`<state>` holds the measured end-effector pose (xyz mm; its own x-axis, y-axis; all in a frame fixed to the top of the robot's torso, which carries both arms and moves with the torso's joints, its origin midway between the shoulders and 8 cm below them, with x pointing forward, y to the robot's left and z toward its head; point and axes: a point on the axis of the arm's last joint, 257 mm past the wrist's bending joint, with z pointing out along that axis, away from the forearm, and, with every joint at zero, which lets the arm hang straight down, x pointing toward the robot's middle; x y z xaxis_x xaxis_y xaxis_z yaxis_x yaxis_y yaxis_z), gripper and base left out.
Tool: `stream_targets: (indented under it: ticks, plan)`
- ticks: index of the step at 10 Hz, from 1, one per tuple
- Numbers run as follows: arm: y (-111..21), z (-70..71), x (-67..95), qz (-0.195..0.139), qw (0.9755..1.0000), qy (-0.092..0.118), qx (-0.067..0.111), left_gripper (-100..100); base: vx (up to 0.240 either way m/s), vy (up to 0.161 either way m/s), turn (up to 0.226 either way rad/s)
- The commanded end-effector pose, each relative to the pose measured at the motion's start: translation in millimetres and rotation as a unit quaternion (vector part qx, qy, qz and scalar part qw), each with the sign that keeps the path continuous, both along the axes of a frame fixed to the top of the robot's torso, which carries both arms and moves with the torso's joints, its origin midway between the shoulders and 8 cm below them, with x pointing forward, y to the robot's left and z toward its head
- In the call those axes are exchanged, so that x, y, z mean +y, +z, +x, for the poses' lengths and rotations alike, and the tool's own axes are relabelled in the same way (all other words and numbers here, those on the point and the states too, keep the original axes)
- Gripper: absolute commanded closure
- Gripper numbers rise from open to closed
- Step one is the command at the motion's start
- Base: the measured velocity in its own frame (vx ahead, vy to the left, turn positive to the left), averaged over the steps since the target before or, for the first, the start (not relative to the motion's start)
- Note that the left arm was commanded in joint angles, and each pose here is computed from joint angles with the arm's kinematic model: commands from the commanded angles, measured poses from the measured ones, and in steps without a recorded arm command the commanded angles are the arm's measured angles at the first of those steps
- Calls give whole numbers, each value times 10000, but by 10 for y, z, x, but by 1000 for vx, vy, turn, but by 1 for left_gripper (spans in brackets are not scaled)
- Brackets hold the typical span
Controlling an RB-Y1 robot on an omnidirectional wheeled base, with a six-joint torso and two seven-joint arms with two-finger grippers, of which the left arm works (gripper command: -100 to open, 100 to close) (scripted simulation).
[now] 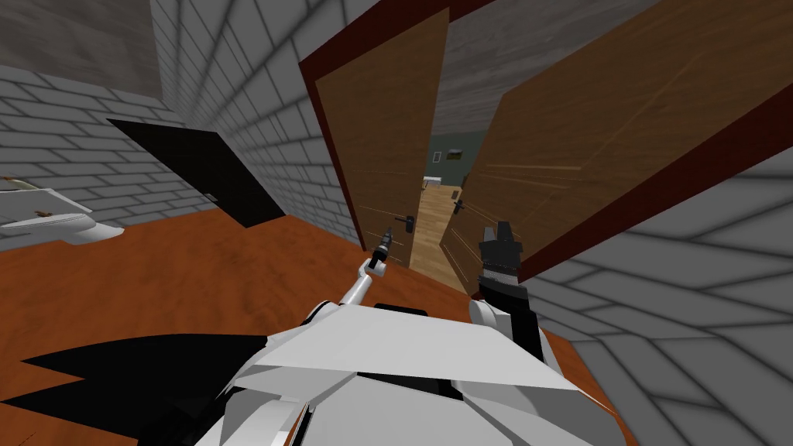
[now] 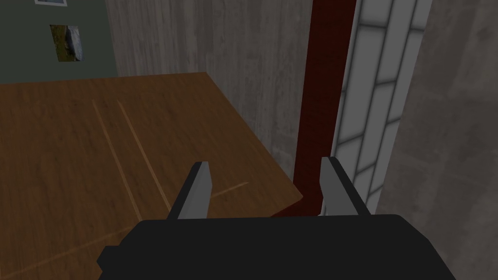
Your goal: Push the door open
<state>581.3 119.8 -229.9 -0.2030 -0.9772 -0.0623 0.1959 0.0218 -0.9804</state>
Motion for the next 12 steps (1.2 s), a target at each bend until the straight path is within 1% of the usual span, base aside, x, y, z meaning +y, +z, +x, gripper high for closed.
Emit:
stream_targets:
  ticks: [1, 2, 3, 4, 6, 10, 11, 12]
  plan:
    - [-87, 55, -67, -11, 9999, -63, 141, -100, 93, 22, -27]
    - [-176, 81, -116, -10, 9996, -100, 258, -100, 93, 39, -29]
    - [-213, 105, -167, -19, 9994, -137, 322, -100, 95, 40, -26]
    - [-229, 103, -165, -16, 9993, -136, 338, -100, 63, 24, -7]
    - [-330, 141, -263, -26, 9986, -206, 494, -100, 58, 15, -19]
    - [-491, 186, -441, -43, 9966, -328, 754, -100, 77, 26, -20]
    - [-544, 196, -510, -51, 9957, -374, 843, -100, 93, 27, -21]
    - [-569, 199, -544, -54, 9953, -396, 887, -100, 85, 26, -20]
